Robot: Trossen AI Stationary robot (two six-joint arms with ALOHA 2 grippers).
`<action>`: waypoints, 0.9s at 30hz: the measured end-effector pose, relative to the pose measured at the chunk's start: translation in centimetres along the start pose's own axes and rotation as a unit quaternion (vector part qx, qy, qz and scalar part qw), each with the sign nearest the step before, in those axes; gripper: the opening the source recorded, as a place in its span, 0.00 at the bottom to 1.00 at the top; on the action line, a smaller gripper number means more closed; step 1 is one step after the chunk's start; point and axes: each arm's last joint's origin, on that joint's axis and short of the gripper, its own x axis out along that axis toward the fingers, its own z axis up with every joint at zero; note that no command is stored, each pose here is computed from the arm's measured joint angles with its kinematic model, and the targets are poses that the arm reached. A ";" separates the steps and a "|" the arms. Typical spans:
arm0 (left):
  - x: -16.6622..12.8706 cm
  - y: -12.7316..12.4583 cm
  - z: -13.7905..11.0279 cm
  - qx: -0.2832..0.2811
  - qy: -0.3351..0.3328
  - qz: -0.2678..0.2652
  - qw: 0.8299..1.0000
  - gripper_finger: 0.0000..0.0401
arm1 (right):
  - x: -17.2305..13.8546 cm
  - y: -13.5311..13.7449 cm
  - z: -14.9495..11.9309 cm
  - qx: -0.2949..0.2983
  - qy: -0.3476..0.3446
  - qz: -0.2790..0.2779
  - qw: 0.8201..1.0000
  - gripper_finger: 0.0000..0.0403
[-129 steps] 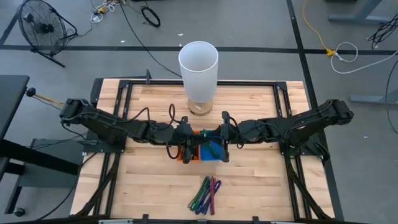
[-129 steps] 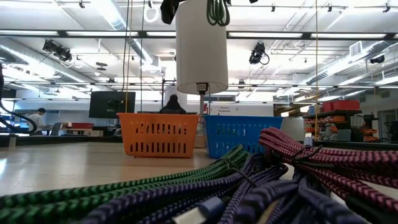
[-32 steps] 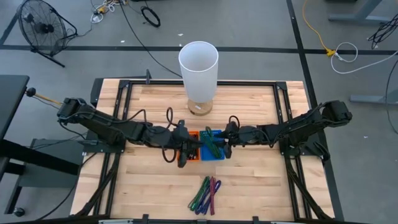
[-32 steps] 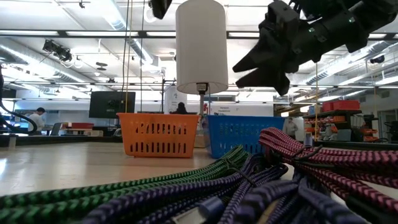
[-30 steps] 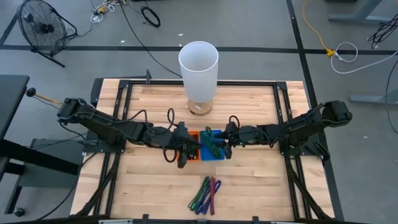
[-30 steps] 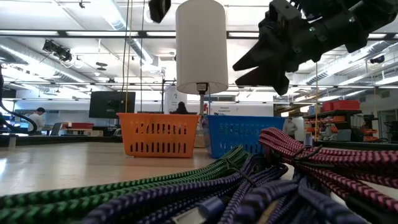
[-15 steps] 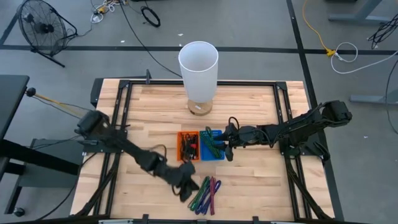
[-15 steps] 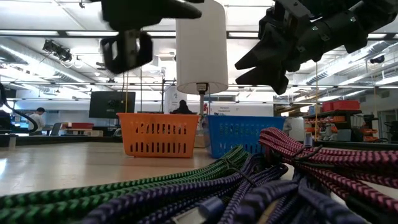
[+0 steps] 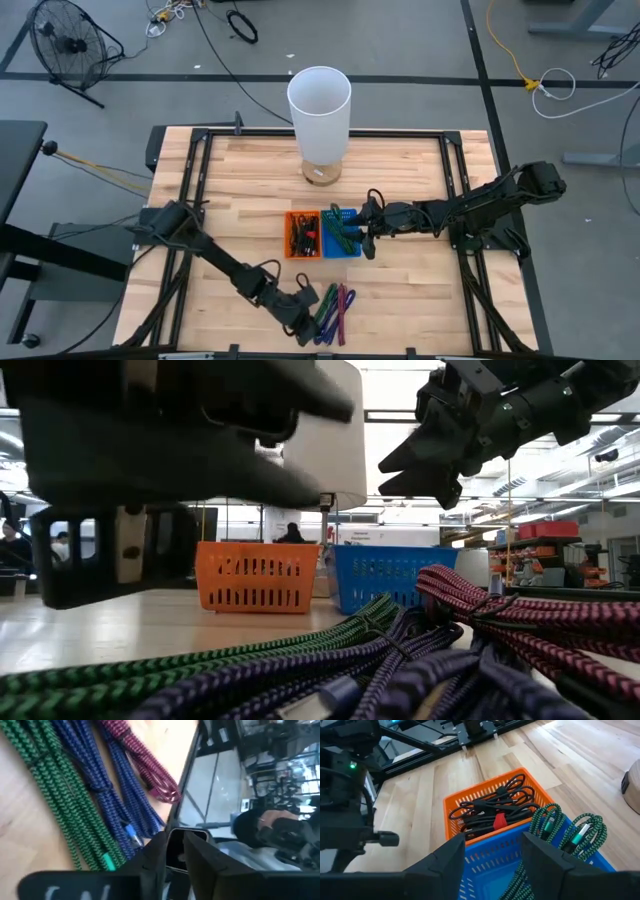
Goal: Pick & Place USB Port
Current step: Put the green USB cable into the blue bin
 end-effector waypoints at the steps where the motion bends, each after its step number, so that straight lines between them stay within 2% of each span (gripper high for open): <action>1: 0.1 0.0 0.1 -0.004 0.009 0.008 1.000 0.21 | 0.0 0.0 0.0 0.000 0.000 0.000 1.000 0.48; 6: 0.0 0.4 1.0 -0.006 0.019 0.055 0.998 0.30 | 0.0 0.0 0.0 -0.007 0.001 0.000 1.000 0.48; 11: -0.1 1.4 1.5 -0.028 0.028 0.098 0.994 0.35 | 0.0 0.0 0.0 -0.014 0.002 -0.001 1.000 0.48; 27: 0.5 2.7 1.6 -0.076 0.028 0.126 0.989 0.36 | 0.0 0.0 0.0 -0.040 0.003 -0.002 0.999 0.48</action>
